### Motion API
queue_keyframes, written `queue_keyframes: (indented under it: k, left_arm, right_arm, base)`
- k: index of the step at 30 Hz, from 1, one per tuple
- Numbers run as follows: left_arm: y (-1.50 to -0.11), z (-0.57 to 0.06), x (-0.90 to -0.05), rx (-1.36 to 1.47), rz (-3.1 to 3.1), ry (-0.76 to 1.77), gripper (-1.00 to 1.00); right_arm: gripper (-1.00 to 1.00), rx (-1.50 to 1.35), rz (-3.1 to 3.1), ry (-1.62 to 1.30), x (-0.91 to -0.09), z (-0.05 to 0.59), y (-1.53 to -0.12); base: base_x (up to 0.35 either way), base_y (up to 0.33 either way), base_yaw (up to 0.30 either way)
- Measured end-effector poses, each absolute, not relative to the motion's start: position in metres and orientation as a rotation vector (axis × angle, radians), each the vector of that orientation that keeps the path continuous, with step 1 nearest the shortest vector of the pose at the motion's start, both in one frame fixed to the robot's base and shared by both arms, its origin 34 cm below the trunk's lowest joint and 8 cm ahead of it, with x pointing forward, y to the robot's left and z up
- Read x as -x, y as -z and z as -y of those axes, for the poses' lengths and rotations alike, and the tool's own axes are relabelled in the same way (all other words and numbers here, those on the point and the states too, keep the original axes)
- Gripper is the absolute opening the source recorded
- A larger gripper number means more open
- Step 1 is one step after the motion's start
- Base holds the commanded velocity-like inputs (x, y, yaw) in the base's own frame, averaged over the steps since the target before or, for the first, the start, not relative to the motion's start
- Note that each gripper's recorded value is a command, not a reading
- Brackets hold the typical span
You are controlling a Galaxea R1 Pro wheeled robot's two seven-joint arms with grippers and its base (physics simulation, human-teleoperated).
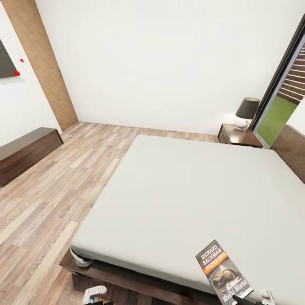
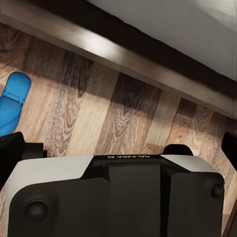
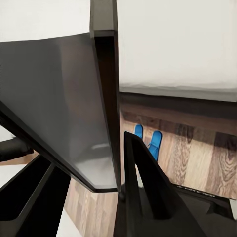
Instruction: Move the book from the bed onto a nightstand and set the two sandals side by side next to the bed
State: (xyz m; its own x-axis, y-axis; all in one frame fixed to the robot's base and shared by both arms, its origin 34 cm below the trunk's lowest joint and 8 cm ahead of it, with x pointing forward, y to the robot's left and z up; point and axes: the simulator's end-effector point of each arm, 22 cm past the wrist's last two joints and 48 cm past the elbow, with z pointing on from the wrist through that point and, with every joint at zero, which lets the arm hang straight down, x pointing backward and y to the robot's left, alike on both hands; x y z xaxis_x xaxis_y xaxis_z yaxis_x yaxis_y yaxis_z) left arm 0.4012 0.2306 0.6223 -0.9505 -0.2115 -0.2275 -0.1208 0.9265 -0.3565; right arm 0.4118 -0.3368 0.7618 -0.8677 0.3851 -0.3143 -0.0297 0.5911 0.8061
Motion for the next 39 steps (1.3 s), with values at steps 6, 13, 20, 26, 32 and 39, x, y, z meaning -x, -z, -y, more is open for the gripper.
queue_keyframes:
  k: [6, 13, 20, 26, 32, 39]
  left_arm:
    - [-0.625, -0.227, -0.404, 0.245, -2.813, 0.505, 1.0]
    - [-0.628, -0.226, -0.408, 0.241, -2.802, 0.507, 1.0]
    - [-0.632, -0.225, -0.413, 0.237, -2.791, 0.508, 1.0]
    - [-0.635, -0.225, -0.416, 0.234, -2.781, 0.508, 1.0]
    - [-0.638, -0.225, -0.419, 0.231, -2.772, 0.508, 1.0]
    - [-0.641, -0.225, -0.423, 0.228, -2.761, 0.508, 1.0]
  right_arm:
    - [-1.0, -0.277, -2.352, -1.206, -0.414, 0.337, -0.765]
    - [-1.0, -0.269, -2.342, -1.205, -0.416, 0.337, -0.768]
    - [-1.0, -0.262, -2.332, -1.204, -0.419, 0.337, -0.772]
    - [-1.0, -0.255, -2.324, -1.202, -0.421, 0.337, -0.775]
    - [-1.0, -0.249, -2.315, -1.201, -0.423, 0.337, -0.778]
    - [-1.0, -0.241, -2.306, -1.199, -0.426, 0.337, -0.781]
  base:
    - [0.0, 0.0, 0.0]
    - [0.0, 0.0, 0.0]
    - [0.0, 0.0, 0.0]
    - [0.0, 0.0, 0.0]
    - [0.0, 0.0, 0.0]
    - [0.0, 0.0, 0.0]
